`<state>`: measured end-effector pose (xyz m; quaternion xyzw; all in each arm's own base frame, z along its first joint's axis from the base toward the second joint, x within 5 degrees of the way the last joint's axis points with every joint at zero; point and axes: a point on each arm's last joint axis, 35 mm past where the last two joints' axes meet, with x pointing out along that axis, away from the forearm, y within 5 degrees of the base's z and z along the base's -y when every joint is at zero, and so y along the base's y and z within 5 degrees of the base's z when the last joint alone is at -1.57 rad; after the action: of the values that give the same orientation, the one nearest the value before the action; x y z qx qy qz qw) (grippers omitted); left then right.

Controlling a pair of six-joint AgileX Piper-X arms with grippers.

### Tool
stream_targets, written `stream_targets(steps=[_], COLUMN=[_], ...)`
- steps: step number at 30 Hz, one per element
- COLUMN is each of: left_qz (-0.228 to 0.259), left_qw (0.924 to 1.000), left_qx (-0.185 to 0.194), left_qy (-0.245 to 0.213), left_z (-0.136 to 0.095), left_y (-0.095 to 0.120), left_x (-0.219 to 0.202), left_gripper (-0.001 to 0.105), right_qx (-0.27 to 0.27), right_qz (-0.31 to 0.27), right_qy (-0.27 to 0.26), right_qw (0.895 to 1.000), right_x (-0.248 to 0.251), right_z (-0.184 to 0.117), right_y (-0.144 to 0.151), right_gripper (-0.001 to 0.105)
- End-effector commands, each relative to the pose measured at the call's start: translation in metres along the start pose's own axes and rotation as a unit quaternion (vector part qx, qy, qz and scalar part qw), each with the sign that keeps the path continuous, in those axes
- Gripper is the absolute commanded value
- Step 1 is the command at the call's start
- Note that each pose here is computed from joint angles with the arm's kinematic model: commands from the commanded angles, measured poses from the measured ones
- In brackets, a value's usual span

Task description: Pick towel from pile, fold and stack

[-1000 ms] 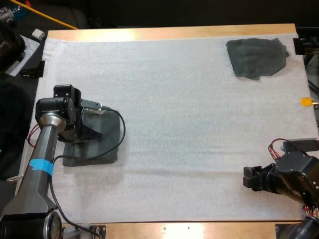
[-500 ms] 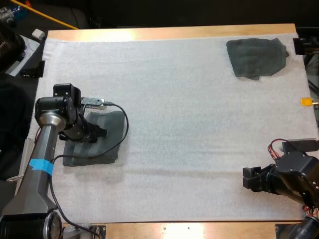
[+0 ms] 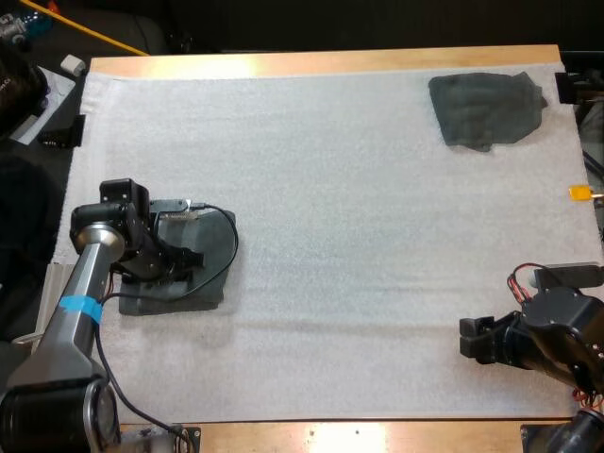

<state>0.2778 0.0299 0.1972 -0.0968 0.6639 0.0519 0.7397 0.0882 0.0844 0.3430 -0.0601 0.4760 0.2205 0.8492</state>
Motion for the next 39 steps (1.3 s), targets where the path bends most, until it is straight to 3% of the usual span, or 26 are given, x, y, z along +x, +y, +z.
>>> stream_targets(steps=[1,16,25,27,35,39], left_qz=[-0.005,-0.036,-0.051,-0.051,-0.052,-0.044], left_qw=[0.9998,0.9983,0.9974,0.9980,0.9927,0.9938], left_qx=[-0.009,-0.014,-0.008,-0.007,-0.016,-0.015], left_qy=[0.015,0.044,-0.051,-0.037,-0.108,-0.101], left_z=[0.001,0.004,0.024,0.024,0.038,0.043], left_y=[0.001,-0.002,-0.007,-0.007,-0.011,-0.013], left_x=[0.012,0.023,-0.029,-0.017,-0.022,-0.009], left_gripper=[0.060,0.059,0.059,0.060,0.060,0.060], right_qx=[0.001,0.003,0.003,0.003,0.002,0.002], right_qz=[0.001,-0.001,-0.001,0.000,0.002,0.001], right_qy=[-0.002,-0.001,-0.002,-0.004,-0.003,-0.004], right_qw=[1.000,1.000,1.000,1.000,1.000,1.000], right_x=[-0.003,-0.002,-0.002,-0.001,-0.001,-0.002], right_z=[-0.001,0.000,0.000,0.001,0.001,0.001], right_y=[0.000,0.000,0.000,0.000,0.000,0.000], right_gripper=[0.066,0.066,0.066,0.066,0.066,0.066])
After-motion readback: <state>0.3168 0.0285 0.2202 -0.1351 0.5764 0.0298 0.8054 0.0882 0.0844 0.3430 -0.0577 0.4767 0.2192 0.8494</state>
